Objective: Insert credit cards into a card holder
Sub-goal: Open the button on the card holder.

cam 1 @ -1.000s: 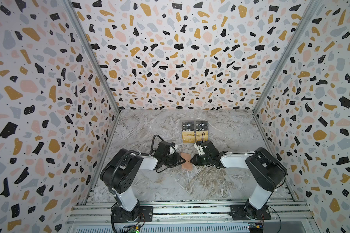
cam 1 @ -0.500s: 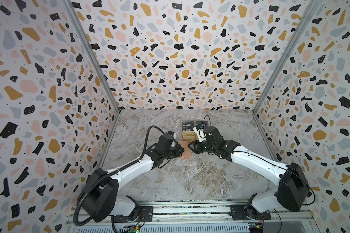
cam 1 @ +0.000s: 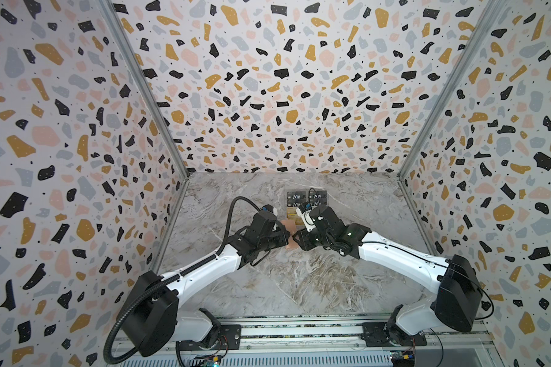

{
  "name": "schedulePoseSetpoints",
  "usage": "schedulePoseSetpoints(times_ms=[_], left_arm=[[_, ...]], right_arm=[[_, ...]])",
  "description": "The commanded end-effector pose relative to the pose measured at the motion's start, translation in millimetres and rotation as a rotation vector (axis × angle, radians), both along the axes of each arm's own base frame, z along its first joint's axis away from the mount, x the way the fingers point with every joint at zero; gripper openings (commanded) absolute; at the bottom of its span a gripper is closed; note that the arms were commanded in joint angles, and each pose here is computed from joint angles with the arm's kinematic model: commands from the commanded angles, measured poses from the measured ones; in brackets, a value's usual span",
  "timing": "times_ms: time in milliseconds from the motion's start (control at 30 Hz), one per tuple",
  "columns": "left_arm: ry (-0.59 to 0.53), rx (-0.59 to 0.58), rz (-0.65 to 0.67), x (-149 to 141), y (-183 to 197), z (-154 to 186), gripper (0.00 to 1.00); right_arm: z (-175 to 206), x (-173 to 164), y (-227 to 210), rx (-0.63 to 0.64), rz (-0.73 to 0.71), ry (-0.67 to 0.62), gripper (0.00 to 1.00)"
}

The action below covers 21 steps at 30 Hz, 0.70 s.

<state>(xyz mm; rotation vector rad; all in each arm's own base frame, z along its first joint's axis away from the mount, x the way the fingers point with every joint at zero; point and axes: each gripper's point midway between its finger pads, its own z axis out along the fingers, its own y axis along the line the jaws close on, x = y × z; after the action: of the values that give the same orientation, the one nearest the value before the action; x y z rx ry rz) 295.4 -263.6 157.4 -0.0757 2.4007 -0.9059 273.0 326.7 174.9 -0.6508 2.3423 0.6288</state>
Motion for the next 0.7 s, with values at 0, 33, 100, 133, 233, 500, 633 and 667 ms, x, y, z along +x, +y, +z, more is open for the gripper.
schedulePoseSetpoints(times_ms=[0,33,100,133,233,500,633,667], left_arm=[[-0.032,-0.068,-0.029,-0.5,-11.6,20.4,0.00],[-0.033,-0.073,-0.036,-1.2,-12.9,21.1,0.00],[-0.034,-0.078,-0.049,-3.1,-15.1,22.3,0.00],[-0.033,-0.080,-0.054,-4.1,-16.1,22.6,0.00],[-0.040,-0.091,-0.070,-6.6,-18.3,25.4,0.00],[-0.054,-0.110,-0.106,-12.5,-21.5,31.9,0.00],[-0.045,-0.123,-0.128,-15.5,-25.4,30.6,0.00],[-0.044,-0.126,-0.133,-16.3,-26.1,30.6,0.00]], right_arm=[[-3.1,6.4,-2.0,-0.035,0.002,-0.036,0.43],[-2.8,7.6,-0.5,-0.032,0.002,-0.039,0.43],[-2.6,9.9,1.8,-0.027,0.001,-0.044,0.43],[-3.0,10.9,3.0,-0.025,0.002,-0.047,0.43],[-7.1,15.6,6.1,-0.033,-0.005,-0.050,0.42],[-19.5,25.8,6.0,-0.113,-0.049,-0.085,0.37],[-12.3,28.7,6.6,-0.088,-0.073,-0.122,0.33],[-11.7,28.9,6.7,-0.091,-0.078,-0.129,0.32]])
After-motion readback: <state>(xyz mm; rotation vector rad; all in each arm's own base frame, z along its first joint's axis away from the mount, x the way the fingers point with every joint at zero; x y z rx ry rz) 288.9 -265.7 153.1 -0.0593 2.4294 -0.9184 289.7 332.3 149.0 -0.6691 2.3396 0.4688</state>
